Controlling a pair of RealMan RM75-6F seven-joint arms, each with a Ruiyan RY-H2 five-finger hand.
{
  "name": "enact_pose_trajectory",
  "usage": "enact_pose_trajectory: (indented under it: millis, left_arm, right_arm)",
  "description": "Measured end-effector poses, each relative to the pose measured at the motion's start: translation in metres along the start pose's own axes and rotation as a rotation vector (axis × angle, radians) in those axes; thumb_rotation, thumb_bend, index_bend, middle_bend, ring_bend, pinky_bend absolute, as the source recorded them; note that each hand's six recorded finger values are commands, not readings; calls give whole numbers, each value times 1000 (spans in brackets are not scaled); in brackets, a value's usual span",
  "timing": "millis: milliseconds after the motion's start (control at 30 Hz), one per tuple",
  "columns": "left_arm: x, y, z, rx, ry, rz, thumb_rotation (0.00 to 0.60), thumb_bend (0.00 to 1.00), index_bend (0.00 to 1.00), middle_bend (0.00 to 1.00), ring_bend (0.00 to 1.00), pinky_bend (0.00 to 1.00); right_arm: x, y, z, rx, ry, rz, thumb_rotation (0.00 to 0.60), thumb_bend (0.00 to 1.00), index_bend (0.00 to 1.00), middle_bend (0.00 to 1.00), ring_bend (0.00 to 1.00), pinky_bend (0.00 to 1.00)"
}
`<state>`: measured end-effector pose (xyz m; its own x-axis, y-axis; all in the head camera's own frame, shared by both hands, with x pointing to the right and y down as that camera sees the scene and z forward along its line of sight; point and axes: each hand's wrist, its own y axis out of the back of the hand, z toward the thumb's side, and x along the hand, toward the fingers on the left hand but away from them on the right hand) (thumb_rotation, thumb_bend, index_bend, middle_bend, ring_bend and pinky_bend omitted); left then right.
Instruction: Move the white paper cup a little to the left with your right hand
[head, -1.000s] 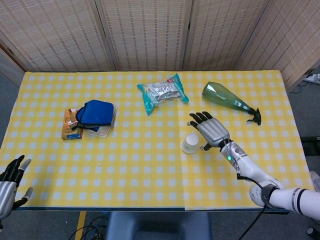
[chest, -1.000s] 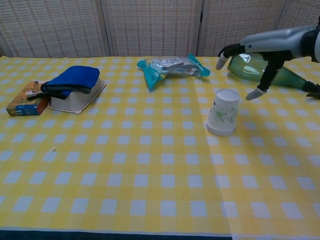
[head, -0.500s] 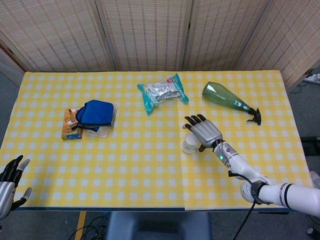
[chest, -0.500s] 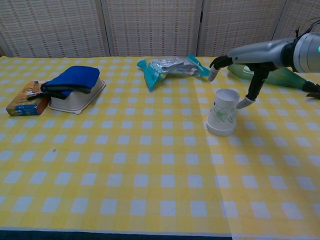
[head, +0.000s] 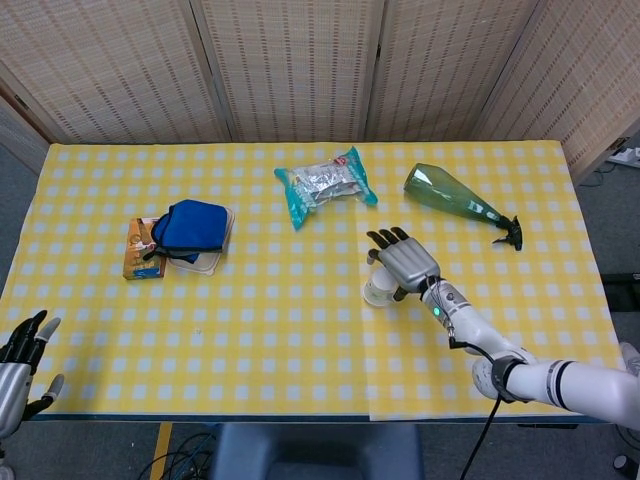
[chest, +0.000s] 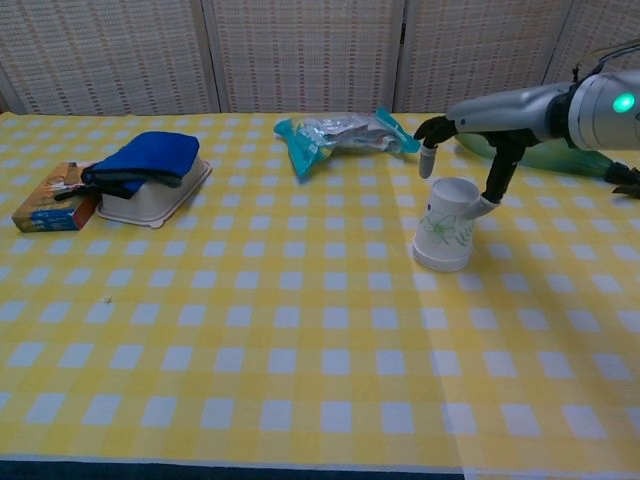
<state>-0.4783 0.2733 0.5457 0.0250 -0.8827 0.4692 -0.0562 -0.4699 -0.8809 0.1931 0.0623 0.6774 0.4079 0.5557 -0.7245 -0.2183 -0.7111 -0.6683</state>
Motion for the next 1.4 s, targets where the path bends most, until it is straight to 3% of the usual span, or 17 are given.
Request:
enact_pose_trajectory:
  millis: [300, 1400]
  left_arm:
    - [2, -2, 0, 0, -2, -4, 600, 382, 0, 0, 44, 291]
    - [1, -8, 7, 14, -22, -19, 600, 382, 0, 0, 44, 291]
  right_arm:
    - [-8, 2, 1, -9, -5, -5, 600, 169, 402, 25, 0, 0]
    - [29, 53, 6, -19, 29, -117, 600, 169, 404, 26, 0, 0]
